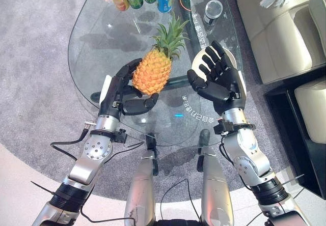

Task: Pick up the fruit to the plate

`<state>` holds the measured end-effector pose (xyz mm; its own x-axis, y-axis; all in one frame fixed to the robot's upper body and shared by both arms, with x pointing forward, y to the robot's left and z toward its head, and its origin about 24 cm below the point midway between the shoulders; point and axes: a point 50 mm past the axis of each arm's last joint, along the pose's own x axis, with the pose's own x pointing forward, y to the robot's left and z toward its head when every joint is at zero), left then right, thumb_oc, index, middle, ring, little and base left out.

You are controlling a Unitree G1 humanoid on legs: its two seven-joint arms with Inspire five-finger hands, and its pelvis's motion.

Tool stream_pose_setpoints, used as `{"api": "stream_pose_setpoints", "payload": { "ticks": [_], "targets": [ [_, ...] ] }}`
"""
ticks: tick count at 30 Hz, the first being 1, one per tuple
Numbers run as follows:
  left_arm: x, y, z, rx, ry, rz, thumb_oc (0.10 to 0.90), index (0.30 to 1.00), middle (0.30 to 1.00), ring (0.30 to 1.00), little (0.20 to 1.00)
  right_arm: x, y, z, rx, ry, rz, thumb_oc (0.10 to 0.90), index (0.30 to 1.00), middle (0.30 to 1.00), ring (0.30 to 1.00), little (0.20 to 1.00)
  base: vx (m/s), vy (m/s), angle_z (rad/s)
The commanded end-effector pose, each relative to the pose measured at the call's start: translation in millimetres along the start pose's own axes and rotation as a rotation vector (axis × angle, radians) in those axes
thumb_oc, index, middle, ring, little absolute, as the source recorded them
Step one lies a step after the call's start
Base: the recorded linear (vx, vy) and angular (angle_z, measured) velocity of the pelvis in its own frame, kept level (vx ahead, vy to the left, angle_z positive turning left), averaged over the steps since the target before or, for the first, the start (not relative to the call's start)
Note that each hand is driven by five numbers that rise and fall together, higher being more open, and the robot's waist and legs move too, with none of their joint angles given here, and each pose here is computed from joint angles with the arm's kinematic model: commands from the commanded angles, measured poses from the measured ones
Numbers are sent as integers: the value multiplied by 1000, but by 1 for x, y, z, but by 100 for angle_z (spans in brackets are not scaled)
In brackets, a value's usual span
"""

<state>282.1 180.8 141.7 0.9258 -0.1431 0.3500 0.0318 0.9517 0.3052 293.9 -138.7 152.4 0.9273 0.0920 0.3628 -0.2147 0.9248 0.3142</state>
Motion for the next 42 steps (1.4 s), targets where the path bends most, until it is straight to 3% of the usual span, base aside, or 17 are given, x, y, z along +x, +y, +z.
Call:
{"api": "stream_pose_setpoints", "payload": {
  "ticks": [1,15,27,35,42],
  "targets": [
    [7,1,85,-54,-444,-64,100,300,300,300,200,14,28,38,127,-184,160,800,900,900,900,900,0,0,0],
    [7,-1,96,-31,-515,-170,100,300,300,300,200,25,37,17,542,-20,348,800,900,900,900,900,-8,-14,5],
    [10,-3,91,-20,-484,-226,100,300,300,300,200,30,40,30,562,-114,479,800,900,900,900,900,-2,-5,1],
    [9,-5,84,-17,-454,-261,100,300,300,300,200,29,34,30,571,-122,469,800,900,900,900,900,0,0,0],
    [12,-15,79,15,-395,-388,100,300,300,300,200,38,20,37,513,-164,394,800,900,900,900,900,4,9,0]
  ]
}}
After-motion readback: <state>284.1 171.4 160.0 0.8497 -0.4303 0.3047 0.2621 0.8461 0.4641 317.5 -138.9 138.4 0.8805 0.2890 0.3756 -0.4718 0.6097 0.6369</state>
